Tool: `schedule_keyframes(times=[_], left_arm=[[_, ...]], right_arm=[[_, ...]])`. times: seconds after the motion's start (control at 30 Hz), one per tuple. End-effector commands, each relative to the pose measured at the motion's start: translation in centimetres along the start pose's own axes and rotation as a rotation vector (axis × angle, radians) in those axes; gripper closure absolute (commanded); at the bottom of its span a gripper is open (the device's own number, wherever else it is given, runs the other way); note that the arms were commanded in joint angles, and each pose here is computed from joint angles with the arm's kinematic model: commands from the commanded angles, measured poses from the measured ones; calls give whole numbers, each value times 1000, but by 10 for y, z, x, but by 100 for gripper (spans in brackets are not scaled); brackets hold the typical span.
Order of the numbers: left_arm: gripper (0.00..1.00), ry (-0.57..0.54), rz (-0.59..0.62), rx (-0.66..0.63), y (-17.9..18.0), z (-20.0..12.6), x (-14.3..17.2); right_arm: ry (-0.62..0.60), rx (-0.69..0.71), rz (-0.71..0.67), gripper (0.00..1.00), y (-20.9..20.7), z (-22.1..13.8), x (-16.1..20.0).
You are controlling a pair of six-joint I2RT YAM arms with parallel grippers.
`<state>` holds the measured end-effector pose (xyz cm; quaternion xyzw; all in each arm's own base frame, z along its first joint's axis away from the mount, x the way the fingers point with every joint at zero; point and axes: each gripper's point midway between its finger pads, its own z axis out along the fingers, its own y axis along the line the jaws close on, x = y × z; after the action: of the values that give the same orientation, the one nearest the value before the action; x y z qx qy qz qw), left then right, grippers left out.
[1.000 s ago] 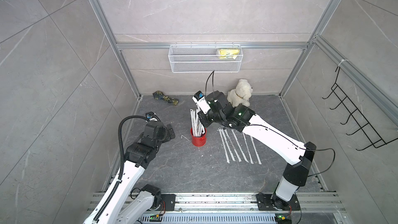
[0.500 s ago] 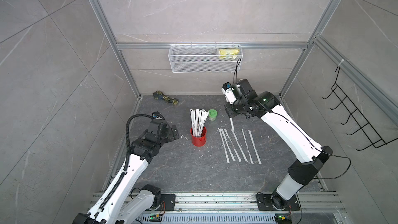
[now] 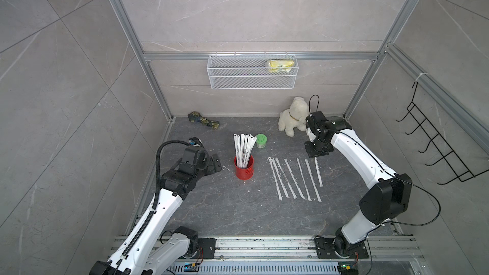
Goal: Take the straws out of the storage container
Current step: Place the straw at the center of the board.
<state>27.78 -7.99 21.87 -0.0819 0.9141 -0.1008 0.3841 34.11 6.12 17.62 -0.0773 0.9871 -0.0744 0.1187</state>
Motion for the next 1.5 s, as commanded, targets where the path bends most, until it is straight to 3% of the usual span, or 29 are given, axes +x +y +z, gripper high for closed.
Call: schedule_keyframes(times=[0.0,0.4,1.47], left_arm=[[1,-41,-1,41,-9,-7,-15],[1,-29,2,39,-10,-4,-14],[1,-40,5,35,-9,-7,-15]], right_arm=[[32,-2,65,93,-8,9,12],[210,24,138,92,-33,60,33],[357,25,162,88,-31,127,21]])
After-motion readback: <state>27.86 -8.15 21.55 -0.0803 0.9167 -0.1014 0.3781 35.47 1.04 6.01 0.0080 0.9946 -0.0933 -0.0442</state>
